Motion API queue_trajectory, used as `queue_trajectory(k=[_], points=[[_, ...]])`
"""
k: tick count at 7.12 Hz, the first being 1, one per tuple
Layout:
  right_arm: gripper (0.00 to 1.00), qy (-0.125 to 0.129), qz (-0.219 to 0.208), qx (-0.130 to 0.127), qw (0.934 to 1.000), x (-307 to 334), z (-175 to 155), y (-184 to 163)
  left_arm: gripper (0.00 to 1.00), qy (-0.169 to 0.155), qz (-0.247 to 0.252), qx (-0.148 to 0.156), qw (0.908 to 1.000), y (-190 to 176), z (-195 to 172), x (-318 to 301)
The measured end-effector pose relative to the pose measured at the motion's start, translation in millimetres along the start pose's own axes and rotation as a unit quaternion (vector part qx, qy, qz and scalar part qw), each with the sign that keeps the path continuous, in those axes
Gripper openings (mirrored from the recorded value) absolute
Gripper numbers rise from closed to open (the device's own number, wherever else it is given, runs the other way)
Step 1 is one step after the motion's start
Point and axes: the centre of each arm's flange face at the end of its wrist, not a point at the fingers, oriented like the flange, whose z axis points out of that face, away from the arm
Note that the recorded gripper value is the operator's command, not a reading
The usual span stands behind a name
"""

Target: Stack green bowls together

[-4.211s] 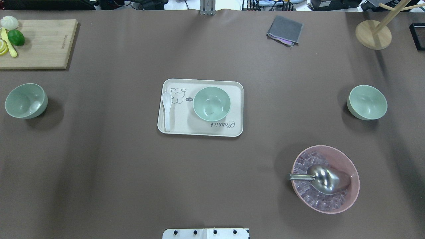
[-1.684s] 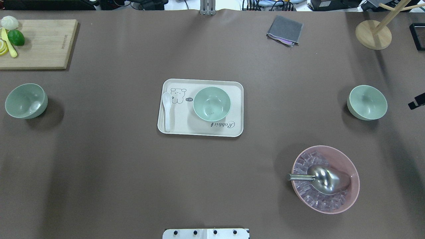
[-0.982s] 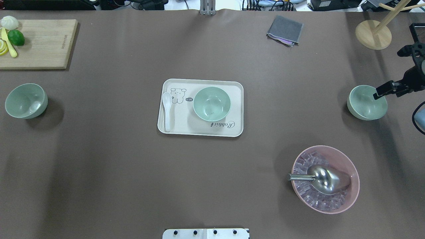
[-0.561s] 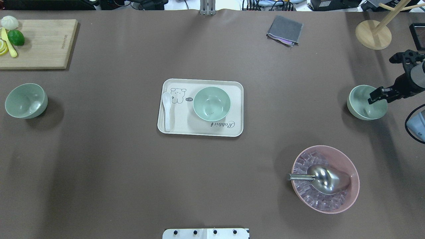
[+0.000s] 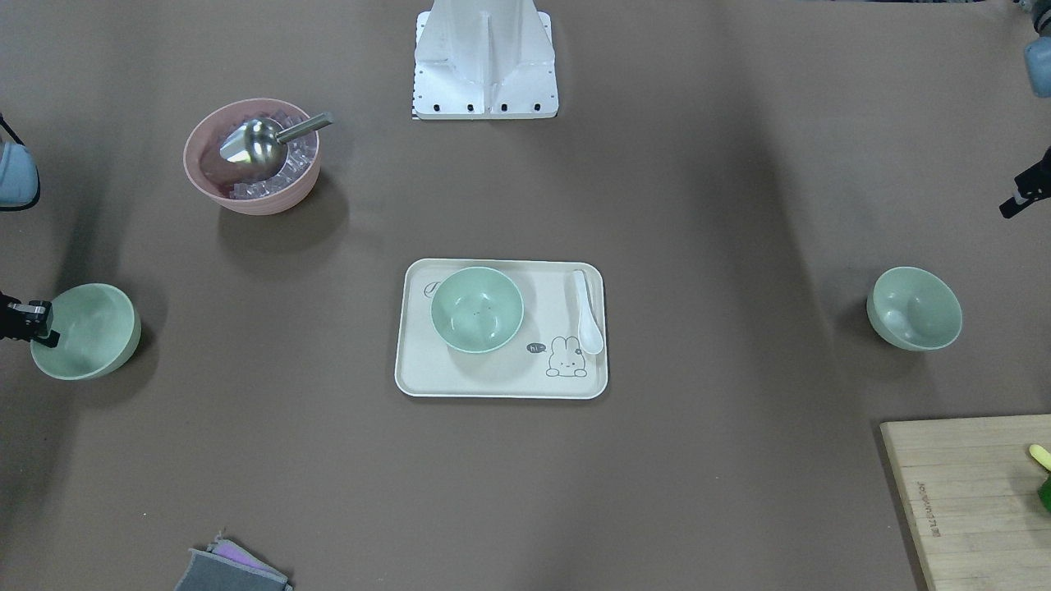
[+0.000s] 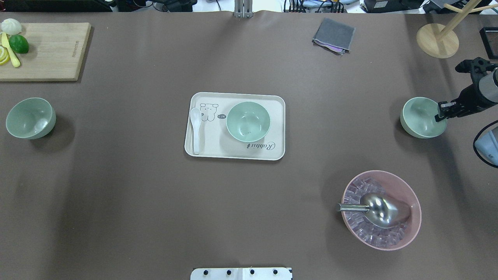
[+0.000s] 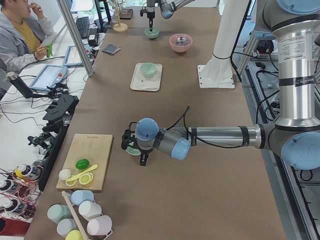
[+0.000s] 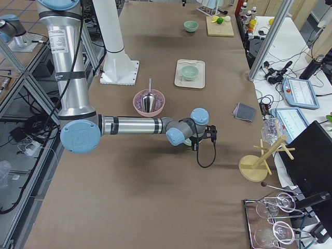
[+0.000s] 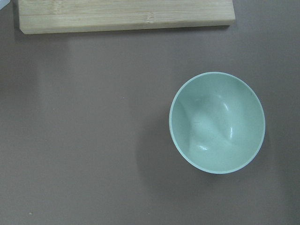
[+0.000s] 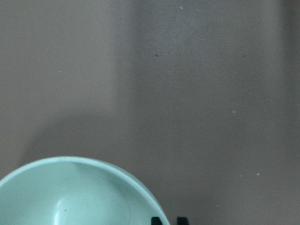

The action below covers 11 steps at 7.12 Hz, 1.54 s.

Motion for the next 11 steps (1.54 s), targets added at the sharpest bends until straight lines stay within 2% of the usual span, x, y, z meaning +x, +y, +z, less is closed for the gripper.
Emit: queue_trajectory(k=[1,2,4,5,6,7,8,9,11], points=[[0.0,-0.018,0.03,0.007,0.9994,-23,-13,-8,0.98,0.001,-0.002,-0.005,1.0,-4,6,5],[0.0,-0.045,0.082,0.022,0.9954,-75,-35,-22,0.98,0.003,-0.002,-0.01,0.9999,-7,11,9],[0.0,-0.108,0.195,0.038,0.9741,-243,-62,-32,0.98,0.004,0.0,-0.014,0.9999,-11,16,12],[0.0,-0.13,0.22,0.033,0.9663,-317,-65,-19,0.98,0.004,0.001,-0.015,0.9999,-14,18,13],[0.0,-0.141,0.232,0.023,0.9622,-382,-61,1,0.98,0.004,0.002,-0.017,0.9998,-15,21,14],[0.0,-0.146,0.242,0.028,0.9588,-445,-52,22,0.98,0.004,0.002,-0.019,0.9998,-15,23,14],[0.0,-0.148,0.246,0.045,0.9567,-488,-42,42,0.98,0.005,0.002,-0.02,0.9998,-15,24,13],[0.0,-0.15,0.25,0.053,0.9551,-508,-35,53,0.98,0.005,0.003,-0.022,0.9997,-15,25,13],[0.0,-0.144,0.251,0.052,0.9559,-513,-21,67,0.98,0.005,0.003,-0.023,0.9997,-14,26,13]])
